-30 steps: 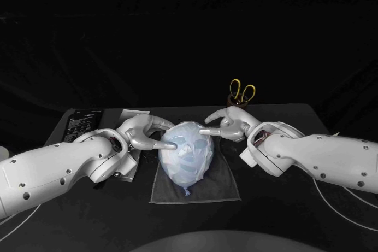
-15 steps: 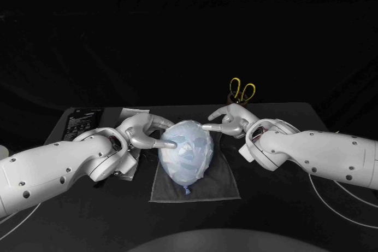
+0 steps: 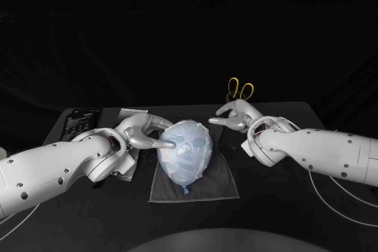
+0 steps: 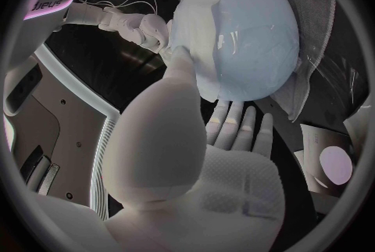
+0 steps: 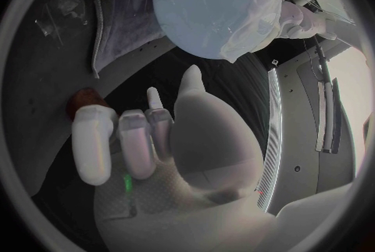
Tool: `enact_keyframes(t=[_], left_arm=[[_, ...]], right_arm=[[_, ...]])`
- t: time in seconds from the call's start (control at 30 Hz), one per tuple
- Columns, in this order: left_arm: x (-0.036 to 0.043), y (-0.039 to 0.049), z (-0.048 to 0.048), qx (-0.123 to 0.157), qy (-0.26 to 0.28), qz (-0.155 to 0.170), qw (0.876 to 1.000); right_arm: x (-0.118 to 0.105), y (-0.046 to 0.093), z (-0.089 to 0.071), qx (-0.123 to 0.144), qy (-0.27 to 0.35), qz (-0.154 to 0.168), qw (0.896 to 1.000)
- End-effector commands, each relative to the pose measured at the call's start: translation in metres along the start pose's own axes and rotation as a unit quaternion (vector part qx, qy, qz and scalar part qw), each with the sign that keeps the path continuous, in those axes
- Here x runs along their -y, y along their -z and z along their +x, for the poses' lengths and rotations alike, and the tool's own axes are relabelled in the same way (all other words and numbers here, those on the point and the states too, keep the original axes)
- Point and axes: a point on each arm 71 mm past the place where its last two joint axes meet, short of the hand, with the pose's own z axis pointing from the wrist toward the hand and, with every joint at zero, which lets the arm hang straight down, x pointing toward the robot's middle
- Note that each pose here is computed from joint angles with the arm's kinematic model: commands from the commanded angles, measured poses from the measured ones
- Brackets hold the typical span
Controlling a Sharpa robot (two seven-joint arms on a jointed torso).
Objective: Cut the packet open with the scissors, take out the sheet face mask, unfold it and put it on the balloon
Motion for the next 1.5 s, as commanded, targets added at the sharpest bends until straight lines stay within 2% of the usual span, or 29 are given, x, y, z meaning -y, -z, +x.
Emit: enact_keyframes(t=[0.03,0.2,0.43,0.63,0.87,1.07,1.27,1.5], left_arm=[[-0.0009,-0.0003,0.0063,-0.021,0.004,-0.002,1.000],[-0.0011,0.0001,0.0061,-0.021,0.004,-0.002,1.000],[-0.0013,0.0002,0.0059,-0.021,0.004,-0.002,1.000],[-0.0013,0.0000,0.0061,-0.021,0.004,-0.002,1.000],[-0.0013,0.0001,0.0061,-0.021,0.004,-0.002,1.000],[-0.0009,0.0000,0.0064,-0.022,0.004,-0.001,1.000],[-0.0008,0.0001,0.0066,-0.022,0.005,-0.001,1.000],[-0.0008,0.0005,0.0065,-0.022,0.005,-0.001,1.000]], right_arm=[[0.000,0.002,-0.006,0.034,0.016,-0.004,0.999],[-0.003,0.011,-0.008,0.031,0.008,-0.022,0.999],[-0.026,0.029,0.002,-0.013,-0.034,-0.092,0.995],[-0.037,0.035,0.010,-0.039,-0.045,-0.108,0.992],[-0.040,0.030,0.020,-0.065,-0.039,-0.096,0.993],[-0.039,0.020,0.025,-0.071,-0.030,-0.081,0.994],[-0.037,0.010,0.028,-0.068,-0.025,-0.070,0.995],[-0.030,-0.003,0.026,-0.038,-0.013,-0.054,0.998]])
